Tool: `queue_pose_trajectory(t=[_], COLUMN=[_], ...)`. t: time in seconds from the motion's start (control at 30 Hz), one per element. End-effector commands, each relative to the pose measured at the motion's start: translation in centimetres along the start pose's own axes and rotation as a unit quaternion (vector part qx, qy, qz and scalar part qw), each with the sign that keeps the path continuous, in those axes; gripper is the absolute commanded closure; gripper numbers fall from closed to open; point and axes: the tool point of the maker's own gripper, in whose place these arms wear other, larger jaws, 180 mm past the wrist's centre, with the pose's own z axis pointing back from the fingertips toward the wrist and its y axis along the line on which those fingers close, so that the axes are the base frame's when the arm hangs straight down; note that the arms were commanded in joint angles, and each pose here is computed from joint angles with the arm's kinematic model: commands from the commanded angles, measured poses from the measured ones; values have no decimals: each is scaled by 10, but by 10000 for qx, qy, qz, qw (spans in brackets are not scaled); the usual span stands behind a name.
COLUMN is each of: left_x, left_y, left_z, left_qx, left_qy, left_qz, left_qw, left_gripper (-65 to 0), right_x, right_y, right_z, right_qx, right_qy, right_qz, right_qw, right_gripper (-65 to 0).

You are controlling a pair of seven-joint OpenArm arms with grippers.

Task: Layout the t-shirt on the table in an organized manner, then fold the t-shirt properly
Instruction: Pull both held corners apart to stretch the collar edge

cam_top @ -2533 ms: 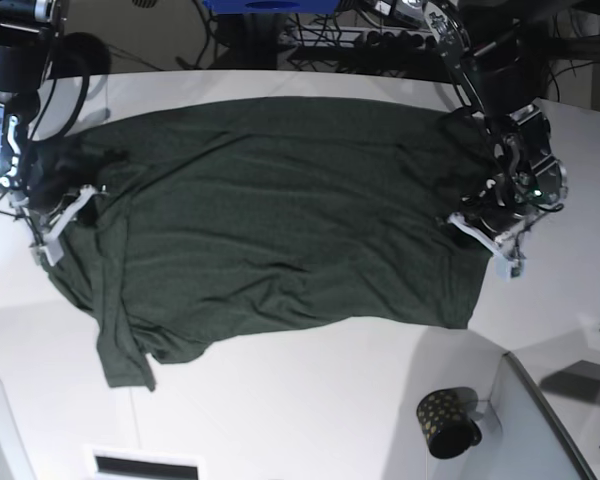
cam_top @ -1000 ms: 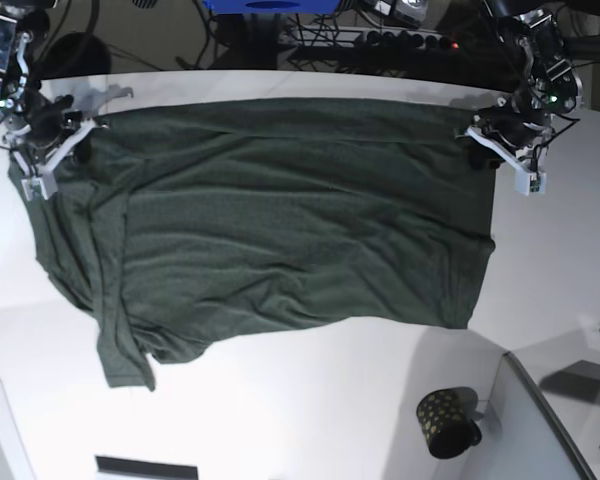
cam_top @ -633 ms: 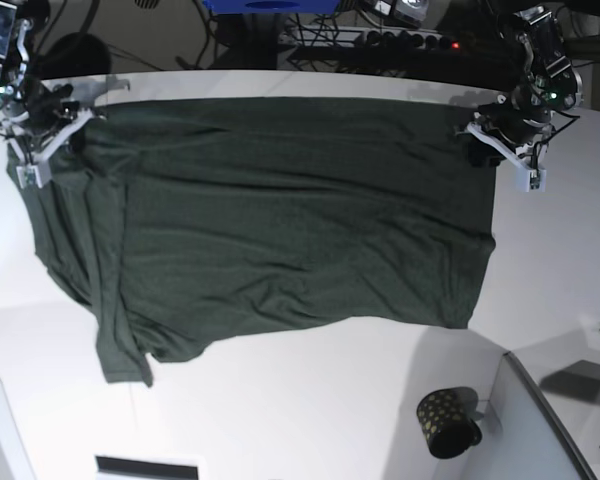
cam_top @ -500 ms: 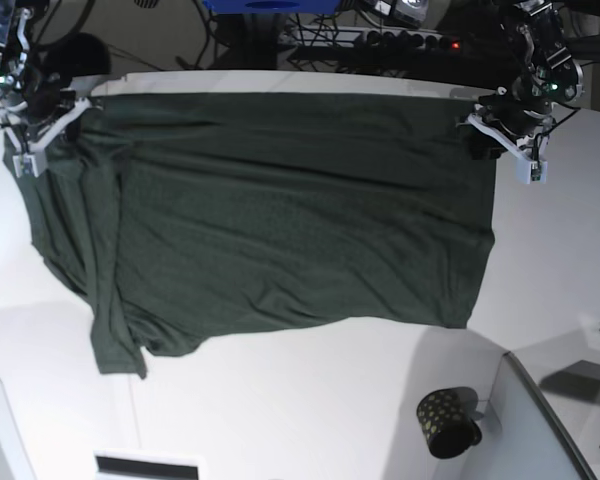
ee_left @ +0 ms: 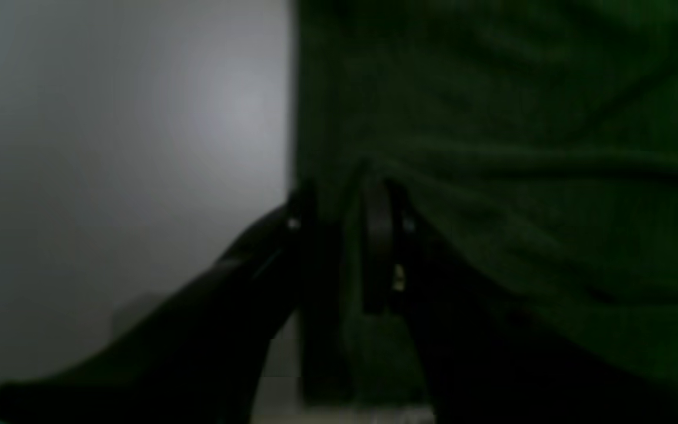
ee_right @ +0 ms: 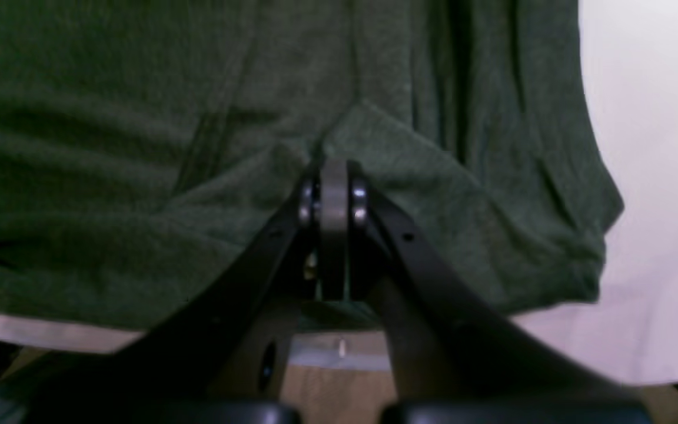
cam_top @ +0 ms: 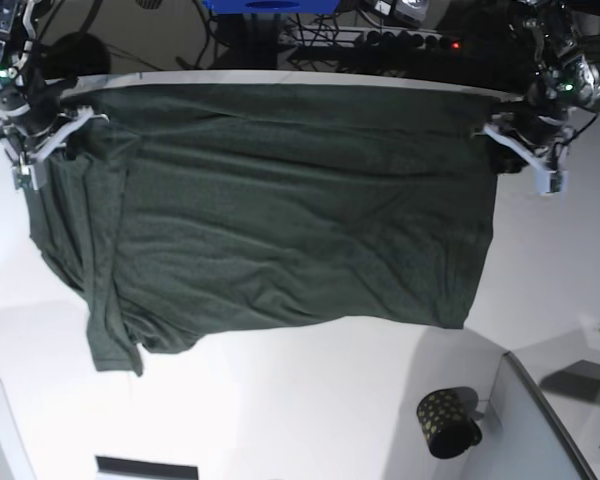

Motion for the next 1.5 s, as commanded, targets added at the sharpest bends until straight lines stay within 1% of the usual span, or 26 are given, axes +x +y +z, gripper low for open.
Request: queue_pose_trajectory(t=[0.0,0.1,0.17,0.23,0.33,0.43,0.53,0.73,0.87,1.0,1.17,1.27,1.33,1.47], left_x=[2,-9,-22,-30,-33,-24,-19,-39,-56,-55,-54,-50,-41,-16], left_y=[2,-4,-6,-6,-5,-8,-12,-11,2,11,10,7,8,9], left_z=[3,0,-4,-5,-3,0,0,-7,-8,-5,-5,-6,-3,6], left_qx=[34,-60,-98,-103,-92,-189,-298,-324,-163,-99,-105,-122,-99,-26], left_qy=[-26,129,266,353,363,183,75,326,631,642,630,576,486,177], left_qz=[-17,23,165,228,233,342,448,614,483,422,414,419,329,105], left_qw=[10000,9999,9995,9991,9990,9991,9985,9971,9967,9970,9971,9974,9982,9998], left_gripper=[-130,-128,-128,-128,-128,-128,-128,-128,-128,-128,-128,-128,-128,-128], right_x=[4,-4,-8,-6,-3,3,0,-30,-38,-50,-43,-22,-8,25], right_y=[-5,-9,-24,-41,-60,-79,-83,-80,-77,-76,-69,-69,-70,-71], right_z=[2,-4,-1,5,11,16,11,-5,-6,-2,0,7,12,21], right_qx=[-32,-42,-238,-486,-722,-918,-918,-802,-775,-781,-761,-810,-848,-906], right_qy=[-86,21,26,-80,-168,-244,-179,199,291,409,292,27,-133,-524], right_qz=[29,-47,-240,-475,-608,-622,-701,-997,-1055,-1054,-1042,-897,-795,-561], right_qw=[10000,10000,9994,9977,9954,9935,9931,9916,9910,9905,9912,9927,9931,9929], right_gripper=[0,0,0,0,0,0,0,0,0,0,0,0,0,0])
